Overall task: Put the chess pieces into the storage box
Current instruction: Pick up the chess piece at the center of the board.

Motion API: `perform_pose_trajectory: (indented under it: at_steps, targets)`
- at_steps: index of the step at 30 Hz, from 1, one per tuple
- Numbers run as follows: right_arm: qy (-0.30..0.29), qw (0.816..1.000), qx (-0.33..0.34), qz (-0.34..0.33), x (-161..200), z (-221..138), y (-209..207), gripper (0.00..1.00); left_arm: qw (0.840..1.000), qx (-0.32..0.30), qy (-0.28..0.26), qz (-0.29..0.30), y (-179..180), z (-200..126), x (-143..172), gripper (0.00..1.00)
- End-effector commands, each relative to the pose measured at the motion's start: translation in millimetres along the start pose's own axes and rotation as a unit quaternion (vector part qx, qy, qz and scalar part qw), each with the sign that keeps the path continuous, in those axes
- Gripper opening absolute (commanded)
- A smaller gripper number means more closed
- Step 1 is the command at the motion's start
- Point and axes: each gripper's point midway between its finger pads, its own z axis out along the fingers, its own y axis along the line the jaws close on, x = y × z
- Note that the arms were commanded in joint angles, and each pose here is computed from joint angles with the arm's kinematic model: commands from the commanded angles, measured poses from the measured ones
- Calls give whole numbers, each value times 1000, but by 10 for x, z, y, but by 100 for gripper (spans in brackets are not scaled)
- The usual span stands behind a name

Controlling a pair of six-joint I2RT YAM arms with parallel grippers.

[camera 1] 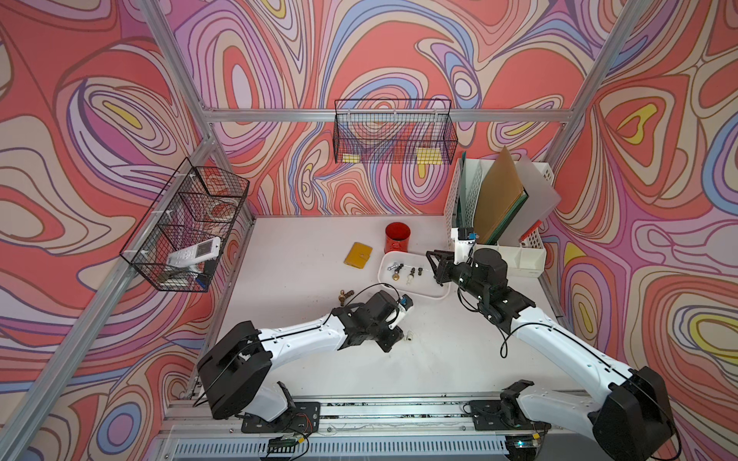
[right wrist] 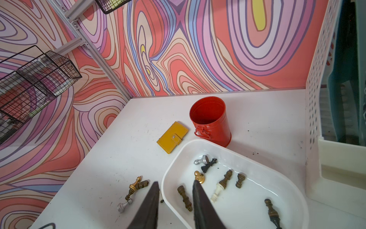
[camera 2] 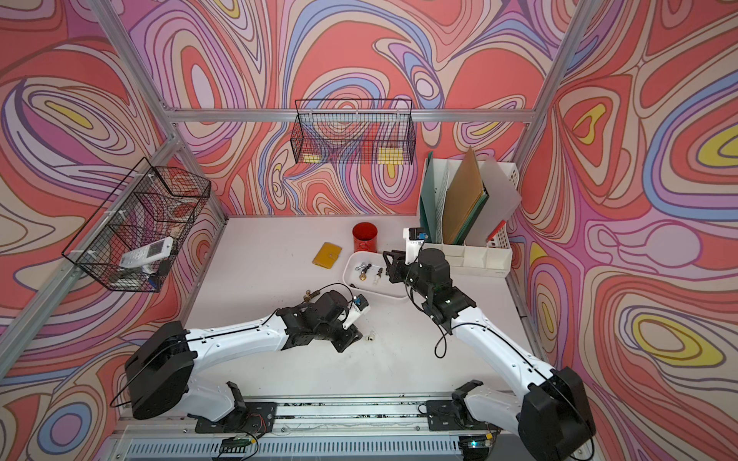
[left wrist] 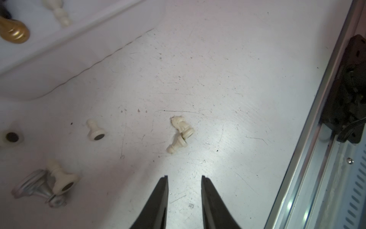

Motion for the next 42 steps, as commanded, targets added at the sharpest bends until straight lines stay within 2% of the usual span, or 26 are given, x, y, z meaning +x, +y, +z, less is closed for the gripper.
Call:
perform_pose_trajectory:
  at_steps: [1, 14, 22, 29, 34, 42]
  targets:
    - [14, 1000, 13, -5, 76, -13, -59, 31, 996, 43, -37, 63, -169, 101, -164, 34]
    - [18, 1000, 16, -7, 99, -46, -68, 31, 996, 25, 31, 80, -11, 583, 101, 30]
    - [19, 1000, 16, -8, 109, -43, -71, 31, 996, 4, 39, 79, 70, 634, 131, 28]
    - [27, 999, 16, -7, 156, -7, -84, 31, 997, 12, 48, 67, 47, 691, 137, 32]
    - [29, 999, 19, -7, 172, -7, -97, 31, 996, -23, 67, 57, 171, 714, 202, 33]
    - [32, 999, 25, -6, 206, -6, -127, 31, 990, -69, 106, 66, 325, 606, 416, 29]
